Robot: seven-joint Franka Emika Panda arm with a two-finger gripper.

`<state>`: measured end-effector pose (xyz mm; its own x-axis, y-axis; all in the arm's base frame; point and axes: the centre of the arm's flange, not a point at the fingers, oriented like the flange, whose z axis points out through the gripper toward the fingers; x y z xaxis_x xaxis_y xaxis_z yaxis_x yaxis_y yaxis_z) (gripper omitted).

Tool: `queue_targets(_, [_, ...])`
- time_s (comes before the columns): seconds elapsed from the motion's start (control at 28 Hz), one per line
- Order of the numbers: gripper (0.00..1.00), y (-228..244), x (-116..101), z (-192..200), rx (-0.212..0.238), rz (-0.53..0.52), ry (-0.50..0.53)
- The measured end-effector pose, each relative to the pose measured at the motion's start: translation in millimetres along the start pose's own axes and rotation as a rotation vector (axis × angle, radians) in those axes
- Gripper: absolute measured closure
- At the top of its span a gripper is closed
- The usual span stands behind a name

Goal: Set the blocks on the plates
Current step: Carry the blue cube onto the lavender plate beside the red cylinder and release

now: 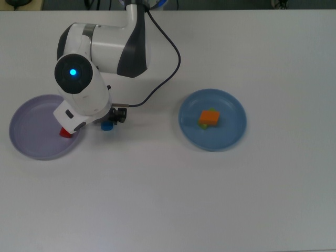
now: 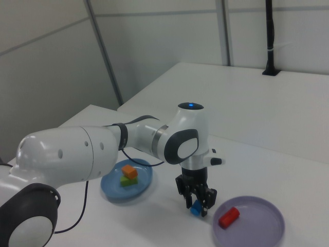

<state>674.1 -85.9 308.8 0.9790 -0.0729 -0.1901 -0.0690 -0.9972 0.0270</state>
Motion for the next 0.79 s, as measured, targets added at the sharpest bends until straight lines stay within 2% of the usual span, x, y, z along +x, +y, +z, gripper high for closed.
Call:
queue_targets(0.18, [0.41, 0.6, 1.3, 6.5, -0.002, 0.0, -0.007])
queue_targets(0.32, [0.55, 0.2, 2.0, 5.2, -0.003, -0.001, -0.004])
queue_targets(0.36, [0.61, 0.1, 2.2, 4.6, -0.003, -0.001, -0.003])
queue_targets(0.64, [0.62, 2.2, 2.9, -0.9, -0.004, 0.005, 0.008])
queue_targets(0.79, [0.62, 13.0, 0.2, -33.2, -0.007, 0.022, 0.059])
